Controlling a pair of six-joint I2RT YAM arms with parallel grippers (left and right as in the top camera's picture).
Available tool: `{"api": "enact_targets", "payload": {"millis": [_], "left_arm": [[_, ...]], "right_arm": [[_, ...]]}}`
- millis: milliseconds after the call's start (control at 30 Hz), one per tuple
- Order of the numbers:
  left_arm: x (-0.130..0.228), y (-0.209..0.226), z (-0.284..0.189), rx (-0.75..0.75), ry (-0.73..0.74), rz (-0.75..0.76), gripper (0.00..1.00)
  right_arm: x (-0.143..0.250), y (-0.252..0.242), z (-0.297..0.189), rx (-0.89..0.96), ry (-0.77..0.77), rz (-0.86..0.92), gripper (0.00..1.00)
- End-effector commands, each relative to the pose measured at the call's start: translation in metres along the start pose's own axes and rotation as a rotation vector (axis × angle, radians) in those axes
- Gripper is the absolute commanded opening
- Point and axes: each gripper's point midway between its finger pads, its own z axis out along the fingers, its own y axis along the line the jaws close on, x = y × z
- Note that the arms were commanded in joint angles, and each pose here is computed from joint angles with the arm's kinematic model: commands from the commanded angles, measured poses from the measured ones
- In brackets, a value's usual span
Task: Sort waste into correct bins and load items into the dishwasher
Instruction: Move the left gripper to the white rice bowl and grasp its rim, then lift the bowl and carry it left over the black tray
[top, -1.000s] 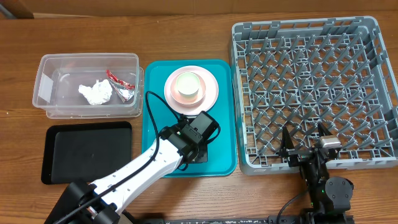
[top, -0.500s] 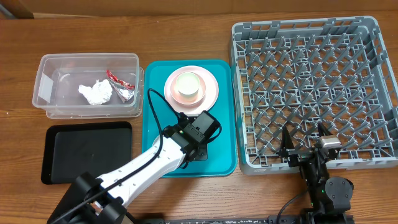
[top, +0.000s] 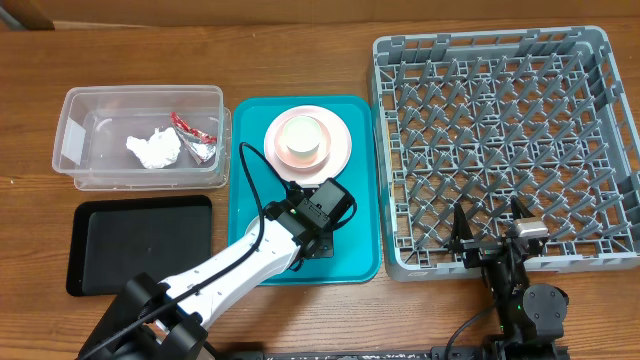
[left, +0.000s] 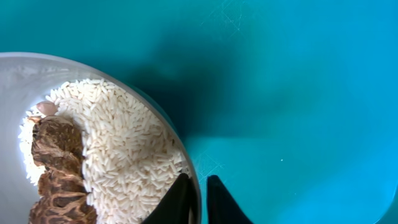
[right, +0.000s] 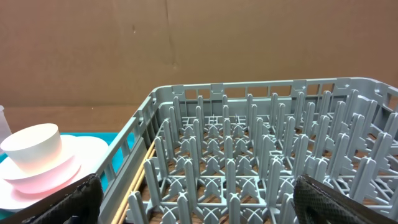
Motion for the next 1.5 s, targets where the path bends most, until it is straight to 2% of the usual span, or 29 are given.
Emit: {"api": "enact_targets", "payload": {"millis": [0, 67, 300, 400, 567, 767, 933, 1167, 1467], "left_arm": [[0.003, 0.002, 0.004, -0.018, 0.003, 0.009, 0.12], [0.003, 0.003, 0.004, -0.020, 0.004, 0.010, 0.14], [0.001, 0.001, 0.002, -0.016, 0.000, 0.008, 0.04], [-0.003, 0.001, -0.003, -0.023, -0.004, 0.022, 0.04], [-0.015, -0.005, -0.017, -0.015, -0.016, 0.129, 0.04], [-0.032, 0.002, -0.042, -0.020, 0.012, 0.161, 0.04], [-0.038, 0.005, -0.058, 0.073, 0.090, 0.204, 0.04], [-0.041, 0.006, -0.078, 0.296, 0.178, 0.228, 0.04], [-0.055, 0.048, -0.096, 0.287, 0.136, 0.097, 0.04]], "right_arm": [[0.001, -0.003, 0.000, 0.012, -0.008, 0.004, 1.00], [0.001, -0.003, 0.000, 0.012, -0.008, 0.004, 1.00], [0.001, -0.003, 0.000, 0.012, -0.008, 0.004, 1.00], [0.001, -0.003, 0.000, 0.012, -0.008, 0.004, 1.00], [0.001, -0.003, 0.000, 0.012, -0.008, 0.004, 1.00], [0.001, -0.003, 0.000, 0.012, -0.008, 0.004, 1.00], [0.001, -0.003, 0.000, 0.012, -0.008, 0.004, 1.00], [0.001, -0.003, 0.000, 0.012, -0.008, 0.004, 1.00], [0.001, -0.003, 0.000, 0.012, -0.008, 0.004, 1.00]]}}
